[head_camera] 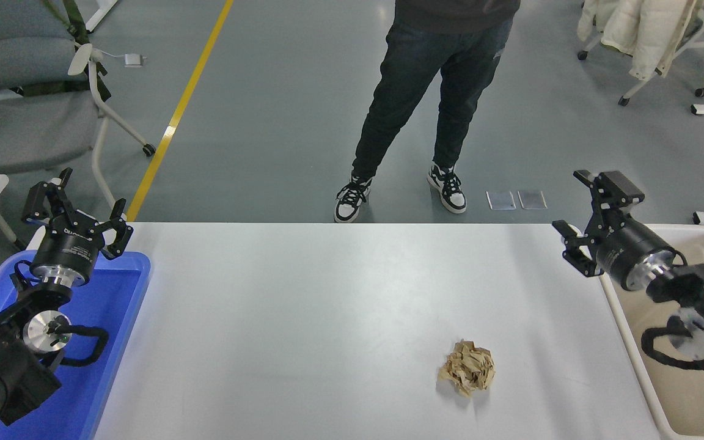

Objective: Clean the table surface

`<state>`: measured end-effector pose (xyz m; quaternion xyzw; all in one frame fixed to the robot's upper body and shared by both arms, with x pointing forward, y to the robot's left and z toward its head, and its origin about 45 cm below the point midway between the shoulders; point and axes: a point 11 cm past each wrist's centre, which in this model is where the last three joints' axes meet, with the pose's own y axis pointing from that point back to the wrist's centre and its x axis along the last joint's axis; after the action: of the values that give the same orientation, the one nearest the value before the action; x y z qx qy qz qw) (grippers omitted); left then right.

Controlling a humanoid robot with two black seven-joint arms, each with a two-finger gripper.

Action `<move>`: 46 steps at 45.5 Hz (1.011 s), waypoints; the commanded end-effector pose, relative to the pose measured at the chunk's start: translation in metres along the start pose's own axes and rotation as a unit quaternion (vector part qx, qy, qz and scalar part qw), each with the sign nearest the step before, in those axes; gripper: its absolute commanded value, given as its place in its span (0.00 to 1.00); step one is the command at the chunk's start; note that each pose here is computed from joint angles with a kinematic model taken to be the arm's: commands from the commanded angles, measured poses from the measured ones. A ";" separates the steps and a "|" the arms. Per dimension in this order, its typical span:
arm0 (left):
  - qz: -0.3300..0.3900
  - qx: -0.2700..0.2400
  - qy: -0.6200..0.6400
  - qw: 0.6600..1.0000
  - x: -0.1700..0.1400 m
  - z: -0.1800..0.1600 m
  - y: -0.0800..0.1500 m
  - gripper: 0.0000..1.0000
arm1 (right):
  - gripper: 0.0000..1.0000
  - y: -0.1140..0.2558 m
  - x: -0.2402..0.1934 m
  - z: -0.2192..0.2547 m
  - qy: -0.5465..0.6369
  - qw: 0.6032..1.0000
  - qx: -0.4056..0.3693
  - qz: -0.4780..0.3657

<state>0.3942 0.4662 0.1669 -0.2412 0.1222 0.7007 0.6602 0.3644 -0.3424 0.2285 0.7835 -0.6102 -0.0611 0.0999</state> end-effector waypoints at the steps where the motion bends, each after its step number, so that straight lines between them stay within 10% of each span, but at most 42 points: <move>1: 0.000 0.000 0.000 1.000 0.000 0.000 0.000 1.00 | 1.00 0.034 -0.028 -0.006 0.086 0.991 -0.068 -0.071; 10: 0.000 0.000 0.000 1.000 0.000 0.000 0.000 1.00 | 1.00 0.041 -0.051 0.022 0.204 0.949 -0.203 -0.126; 46: 0.000 0.000 0.000 1.000 0.000 0.000 0.000 1.00 | 0.99 0.017 -0.141 0.116 0.544 0.783 -0.170 -0.250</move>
<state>0.3942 0.4661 0.1669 -0.2413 0.1224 0.7005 0.6604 0.2868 -0.2334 0.1477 0.8081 -0.2573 0.1854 0.4964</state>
